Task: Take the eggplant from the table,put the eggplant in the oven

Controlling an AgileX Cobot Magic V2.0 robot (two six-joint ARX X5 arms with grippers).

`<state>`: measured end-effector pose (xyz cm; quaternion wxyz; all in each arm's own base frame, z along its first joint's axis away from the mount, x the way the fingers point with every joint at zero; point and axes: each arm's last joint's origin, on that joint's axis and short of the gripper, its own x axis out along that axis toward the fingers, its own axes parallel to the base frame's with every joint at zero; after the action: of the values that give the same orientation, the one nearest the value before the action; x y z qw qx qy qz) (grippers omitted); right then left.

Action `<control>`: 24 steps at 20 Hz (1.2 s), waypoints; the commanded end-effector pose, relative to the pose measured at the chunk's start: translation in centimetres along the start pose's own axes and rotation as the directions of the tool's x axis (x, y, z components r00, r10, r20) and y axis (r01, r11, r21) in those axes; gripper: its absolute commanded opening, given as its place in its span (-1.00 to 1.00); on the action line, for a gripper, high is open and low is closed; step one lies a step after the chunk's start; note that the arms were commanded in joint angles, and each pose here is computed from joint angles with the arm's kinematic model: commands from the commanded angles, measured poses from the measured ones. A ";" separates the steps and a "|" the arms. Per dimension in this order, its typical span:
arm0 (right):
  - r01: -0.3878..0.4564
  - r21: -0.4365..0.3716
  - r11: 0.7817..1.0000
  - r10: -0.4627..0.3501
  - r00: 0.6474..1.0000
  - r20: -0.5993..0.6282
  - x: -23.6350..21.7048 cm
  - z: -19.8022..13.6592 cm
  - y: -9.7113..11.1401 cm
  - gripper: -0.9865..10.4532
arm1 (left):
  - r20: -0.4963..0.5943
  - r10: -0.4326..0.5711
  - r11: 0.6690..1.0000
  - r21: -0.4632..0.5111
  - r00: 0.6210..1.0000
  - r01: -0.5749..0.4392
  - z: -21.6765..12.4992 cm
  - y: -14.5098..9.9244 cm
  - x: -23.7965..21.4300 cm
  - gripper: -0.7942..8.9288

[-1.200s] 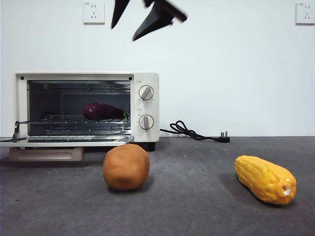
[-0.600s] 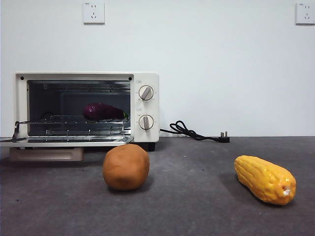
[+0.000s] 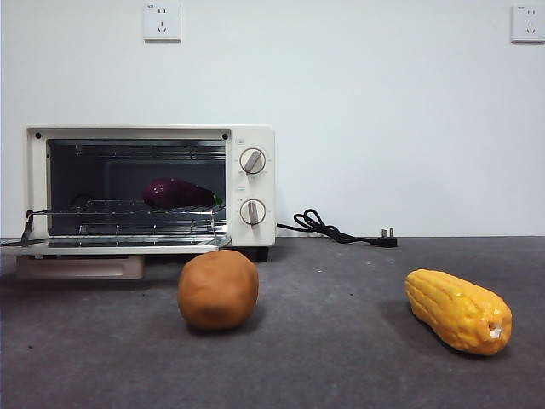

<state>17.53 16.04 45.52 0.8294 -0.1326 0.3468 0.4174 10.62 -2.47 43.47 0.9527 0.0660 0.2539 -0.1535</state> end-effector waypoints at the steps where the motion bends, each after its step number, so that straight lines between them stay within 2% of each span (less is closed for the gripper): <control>1: -0.002 -0.012 1.000 0.002 1.000 0.011 -1.0 -0.4 0.3 -0.85 | -0.017 -0.003 1.000 0.024 1.000 0.003 0.5 0.2 1.6 -0.85; 4: -0.001 -0.019 1.000 0.002 1.000 0.021 -2.4 -1.0 0.6 -0.85 | -0.069 0.014 1.000 0.000 0.997 -0.014 1.2 1.4 4.7 -0.85; 6: 0.001 -0.027 1.000 0.000 1.000 0.029 -3.3 -1.4 0.8 -0.85 | -0.063 -0.042 0.997 -0.063 0.997 0.038 1.4 3.0 6.9 -0.85; 8: 0.002 -0.029 1.000 -0.001 0.999 0.038 -4.3 -1.9 1.0 -0.85 | -0.091 -0.034 0.988 -0.156 0.995 0.019 0.6 5.5 8.8 -0.85; 12: 0.008 -0.033 0.999 -0.006 0.998 0.062 -6.1 -2.8 1.4 -0.85 | -0.134 -0.035 0.947 -0.321 0.990 -0.010 -2.2 10.7 12.4 -0.85; 15: 0.009 -0.032 0.999 -0.007 0.998 0.063 -7.3 -3.6 1.7 -0.85 | -0.123 -0.061 0.894 -0.449 0.991 -0.001 -5.4 14.0 14.8 -0.85; 20: 0.055 -0.020 0.998 -0.053 0.995 0.081 -9.1 -4.8 1.9 -0.85 | -0.175 -0.077 0.858 -0.514 0.981 -0.024 -10.7 15.9 18.5 -0.85; 24: 0.060 -0.007 0.998 -0.059 0.993 0.104 -9.9 -5.2 2.1 -0.85 | -0.190 -0.085 0.852 -0.523 0.978 -0.027 -14.1 16.1 21.0 -0.85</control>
<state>9.35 8.70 48.95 0.8607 -0.1267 0.2831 0.4038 26.69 10.11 21.82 0.9025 -0.1791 0.3826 -0.0842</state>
